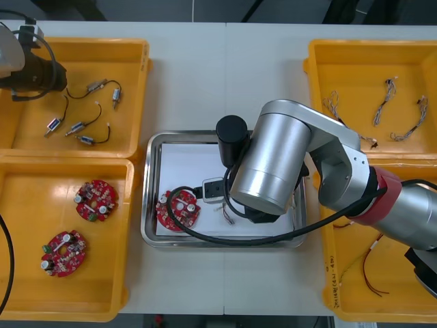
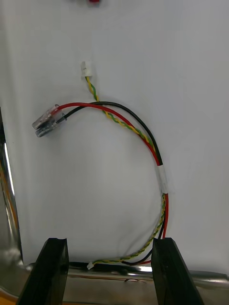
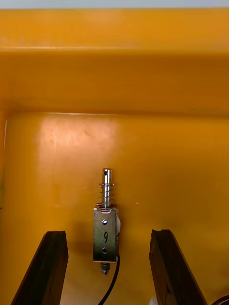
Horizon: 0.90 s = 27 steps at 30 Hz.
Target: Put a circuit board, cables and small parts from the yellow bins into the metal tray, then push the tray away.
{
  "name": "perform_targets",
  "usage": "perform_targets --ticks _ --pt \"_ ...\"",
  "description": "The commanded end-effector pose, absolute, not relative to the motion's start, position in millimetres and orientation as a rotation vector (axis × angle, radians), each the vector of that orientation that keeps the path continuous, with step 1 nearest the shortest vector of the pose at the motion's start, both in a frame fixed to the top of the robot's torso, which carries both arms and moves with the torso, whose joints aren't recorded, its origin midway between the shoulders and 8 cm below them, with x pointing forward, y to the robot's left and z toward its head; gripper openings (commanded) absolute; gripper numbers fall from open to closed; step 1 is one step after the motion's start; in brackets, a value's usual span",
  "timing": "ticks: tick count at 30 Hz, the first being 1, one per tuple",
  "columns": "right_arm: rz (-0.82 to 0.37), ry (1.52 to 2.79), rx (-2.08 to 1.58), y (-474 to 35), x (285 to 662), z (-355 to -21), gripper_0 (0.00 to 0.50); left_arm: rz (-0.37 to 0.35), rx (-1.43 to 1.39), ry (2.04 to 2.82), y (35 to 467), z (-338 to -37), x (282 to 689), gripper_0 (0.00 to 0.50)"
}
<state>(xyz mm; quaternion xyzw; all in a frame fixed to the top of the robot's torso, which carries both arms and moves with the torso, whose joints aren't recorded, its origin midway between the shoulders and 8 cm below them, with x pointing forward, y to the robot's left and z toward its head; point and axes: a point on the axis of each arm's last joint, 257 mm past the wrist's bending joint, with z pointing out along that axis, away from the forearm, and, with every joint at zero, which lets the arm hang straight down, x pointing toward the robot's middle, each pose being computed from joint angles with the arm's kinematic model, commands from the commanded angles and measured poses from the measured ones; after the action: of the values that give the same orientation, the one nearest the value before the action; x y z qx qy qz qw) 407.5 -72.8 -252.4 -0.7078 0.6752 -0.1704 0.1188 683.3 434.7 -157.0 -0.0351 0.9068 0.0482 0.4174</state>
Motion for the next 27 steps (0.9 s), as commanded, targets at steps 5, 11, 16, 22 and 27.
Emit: perform_targets --ticks 5,11,16,22,27 --pt "-0.451 1.951 -2.023 -57.7 400.2 -237.2 0.5 0.204 0.103 2.216 416.5 -133.9 701.0 0.5" --pt "-0.459 1.986 -1.963 -66.0 404.4 -214.7 0.5 0.213 0.121 2.227 413.3 -141.5 699.8 0.5" --pt "-0.422 1.978 -1.859 -62.9 413.6 -182.5 0.5 0.208 0.116 2.237 415.2 -153.8 695.9 0.5" --pt "-0.357 1.981 -1.705 -65.7 429.9 -142.9 0.5 0.223 0.129 2.24 419.0 -163.5 693.2 0.5" --pt "-0.337 2.004 -1.564 -85.4 447.7 -111.4 0.5 0.219 0.125 2.242 419.6 -164.8 692.4 0.5"
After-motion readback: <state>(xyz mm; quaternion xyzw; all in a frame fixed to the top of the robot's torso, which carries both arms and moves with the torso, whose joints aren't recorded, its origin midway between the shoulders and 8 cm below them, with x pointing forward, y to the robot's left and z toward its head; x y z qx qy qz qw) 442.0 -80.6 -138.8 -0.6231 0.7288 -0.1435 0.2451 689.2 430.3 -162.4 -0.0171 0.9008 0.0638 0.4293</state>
